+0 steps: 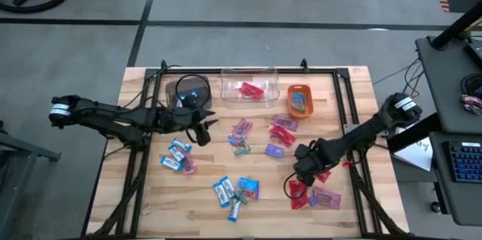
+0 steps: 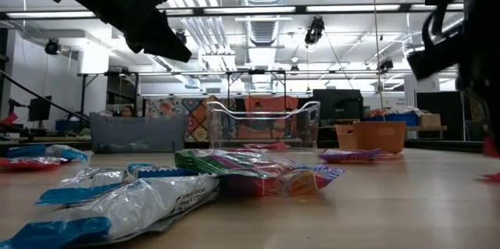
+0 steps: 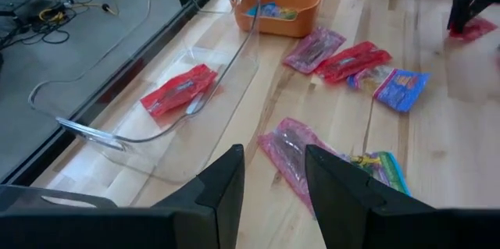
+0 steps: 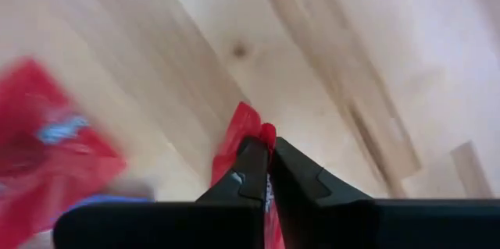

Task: Sort candy
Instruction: Put the red chocolate into the transparent bin

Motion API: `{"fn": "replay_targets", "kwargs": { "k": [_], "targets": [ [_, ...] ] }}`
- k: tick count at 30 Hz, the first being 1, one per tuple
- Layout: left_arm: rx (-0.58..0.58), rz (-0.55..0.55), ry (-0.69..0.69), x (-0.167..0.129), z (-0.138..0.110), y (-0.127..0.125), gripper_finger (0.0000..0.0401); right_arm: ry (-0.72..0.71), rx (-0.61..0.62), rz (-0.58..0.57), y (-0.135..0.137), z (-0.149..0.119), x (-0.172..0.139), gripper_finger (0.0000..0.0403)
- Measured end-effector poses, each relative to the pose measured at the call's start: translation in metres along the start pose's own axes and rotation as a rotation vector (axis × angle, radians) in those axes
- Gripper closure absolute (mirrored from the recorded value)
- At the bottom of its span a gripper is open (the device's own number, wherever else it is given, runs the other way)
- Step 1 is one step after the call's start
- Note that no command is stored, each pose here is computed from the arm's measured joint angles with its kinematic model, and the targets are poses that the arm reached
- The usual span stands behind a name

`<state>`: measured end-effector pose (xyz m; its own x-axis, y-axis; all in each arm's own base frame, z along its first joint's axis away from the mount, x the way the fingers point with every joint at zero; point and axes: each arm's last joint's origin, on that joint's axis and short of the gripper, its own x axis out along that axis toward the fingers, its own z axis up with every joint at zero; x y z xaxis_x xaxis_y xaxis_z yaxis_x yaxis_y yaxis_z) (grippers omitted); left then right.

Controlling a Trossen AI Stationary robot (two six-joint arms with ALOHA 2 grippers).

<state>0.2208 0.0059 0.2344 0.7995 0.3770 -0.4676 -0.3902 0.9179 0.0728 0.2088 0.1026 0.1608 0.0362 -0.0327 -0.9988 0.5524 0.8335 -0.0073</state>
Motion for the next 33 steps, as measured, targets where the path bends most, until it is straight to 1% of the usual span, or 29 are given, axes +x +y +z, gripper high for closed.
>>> {"fn": "replay_targets", "kwargs": {
  "k": [2, 4, 9, 14, 19, 22, 26, 28, 31, 33],
  "targets": [
    [-0.008, -0.010, -0.010, 0.000, 0.001, 0.000, 0.0281, -0.077, 0.004, 0.022, -0.003, 0.001, -0.011, 0.0394],
    [-0.021, -0.043, -0.034, 0.000, 0.004, -0.002, 0.0281, -0.173, 0.014, 0.042, -0.007, 0.001, -0.023, 0.0394],
    [-0.053, -0.146, -0.127, -0.001, 0.012, -0.005, 0.0281, -0.477, 0.029, 0.104, -0.015, 0.006, -0.051, 0.0394],
    [-0.052, -0.249, -0.259, -0.001, 0.010, -0.011, 0.0281, -0.767, 0.007, 0.169, -0.014, 0.012, -0.066, 0.0394],
    [-0.067, -0.327, -0.403, 0.007, 0.003, -0.020, 0.0281, -1.004, -0.003, 0.196, -0.005, 0.022, -0.075, 0.0394],
    [-0.077, -0.341, -0.448, 0.018, -0.001, -0.027, 0.0281, -1.124, 0.019, 0.229, -0.001, 0.027, -0.078, 0.0394],
    [-0.060, -0.371, -0.468, 0.037, -0.003, -0.038, 0.0270, -1.233, 0.018, 0.269, 0.003, 0.032, -0.082, 0.0394],
    [-0.059, -0.386, -0.477, 0.047, -0.002, -0.044, 0.0257, -1.282, 0.009, 0.286, 0.005, 0.035, -0.084, 0.0394],
    [-0.058, -0.402, -0.481, 0.062, -0.002, -0.052, 0.0233, -1.337, -0.011, 0.286, 0.008, 0.040, -0.085, 0.0394],
    [-0.059, -0.432, -0.493, 0.073, 0.002, -0.059, 0.0214, -1.361, -0.024, 0.280, 0.008, 0.042, -0.086, 0.0394]
  ]
}}
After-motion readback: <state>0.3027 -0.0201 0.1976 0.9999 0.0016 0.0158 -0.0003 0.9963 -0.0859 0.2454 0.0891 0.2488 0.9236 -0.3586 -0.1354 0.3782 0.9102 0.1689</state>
